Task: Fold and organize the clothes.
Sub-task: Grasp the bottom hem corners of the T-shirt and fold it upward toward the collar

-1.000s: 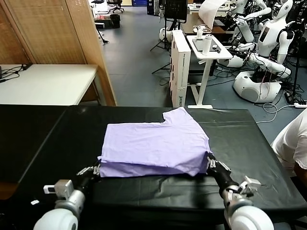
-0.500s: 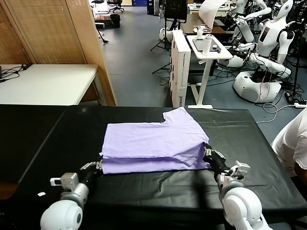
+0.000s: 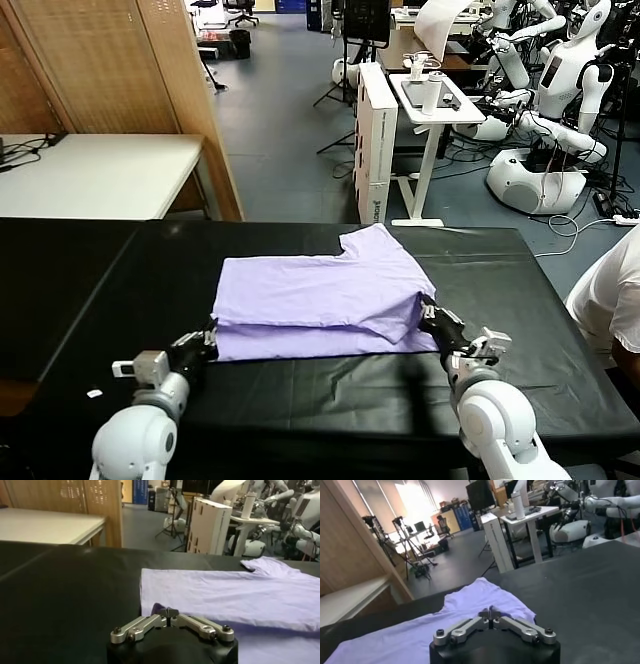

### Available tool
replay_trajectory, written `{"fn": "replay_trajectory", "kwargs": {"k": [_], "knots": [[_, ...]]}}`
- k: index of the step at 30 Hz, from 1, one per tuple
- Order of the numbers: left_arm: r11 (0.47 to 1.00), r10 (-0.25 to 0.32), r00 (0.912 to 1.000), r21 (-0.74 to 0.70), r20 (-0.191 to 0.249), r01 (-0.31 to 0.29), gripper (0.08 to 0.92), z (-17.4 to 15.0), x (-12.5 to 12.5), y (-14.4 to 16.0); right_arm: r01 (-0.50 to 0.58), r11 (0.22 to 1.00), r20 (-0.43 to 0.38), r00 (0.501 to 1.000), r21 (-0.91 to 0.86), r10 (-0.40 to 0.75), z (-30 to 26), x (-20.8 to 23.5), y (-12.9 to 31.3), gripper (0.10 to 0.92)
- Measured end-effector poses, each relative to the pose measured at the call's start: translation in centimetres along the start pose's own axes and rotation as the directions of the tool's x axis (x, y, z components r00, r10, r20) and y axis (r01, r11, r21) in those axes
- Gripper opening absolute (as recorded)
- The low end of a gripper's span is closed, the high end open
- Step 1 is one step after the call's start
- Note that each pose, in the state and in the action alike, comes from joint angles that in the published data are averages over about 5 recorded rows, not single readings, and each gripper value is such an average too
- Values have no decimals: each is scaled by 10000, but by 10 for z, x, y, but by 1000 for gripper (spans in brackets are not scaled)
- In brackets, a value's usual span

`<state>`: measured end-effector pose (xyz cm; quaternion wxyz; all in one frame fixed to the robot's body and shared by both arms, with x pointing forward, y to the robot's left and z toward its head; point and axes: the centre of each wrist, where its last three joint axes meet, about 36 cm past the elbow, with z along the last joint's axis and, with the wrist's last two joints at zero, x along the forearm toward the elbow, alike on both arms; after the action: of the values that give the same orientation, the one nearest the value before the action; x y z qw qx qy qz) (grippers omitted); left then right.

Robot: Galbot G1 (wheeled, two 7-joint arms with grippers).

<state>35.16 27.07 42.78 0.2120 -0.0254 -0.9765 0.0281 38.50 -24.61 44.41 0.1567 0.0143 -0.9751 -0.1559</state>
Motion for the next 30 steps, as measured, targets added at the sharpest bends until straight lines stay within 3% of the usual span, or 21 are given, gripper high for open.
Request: {"fn": "replay_trajectory", "kwargs": {"k": [23,30], "knots": [[10000,-33,10000,76,-69,34,147,-4,-24,3,40,10000,-72,10000,-32,-41,4,-19,3,141],[10000,-14,9995,7,-311,14,147,-2,-30,2,3,9999,-180,9998,-130,-5,8,-23,3,141]]}}
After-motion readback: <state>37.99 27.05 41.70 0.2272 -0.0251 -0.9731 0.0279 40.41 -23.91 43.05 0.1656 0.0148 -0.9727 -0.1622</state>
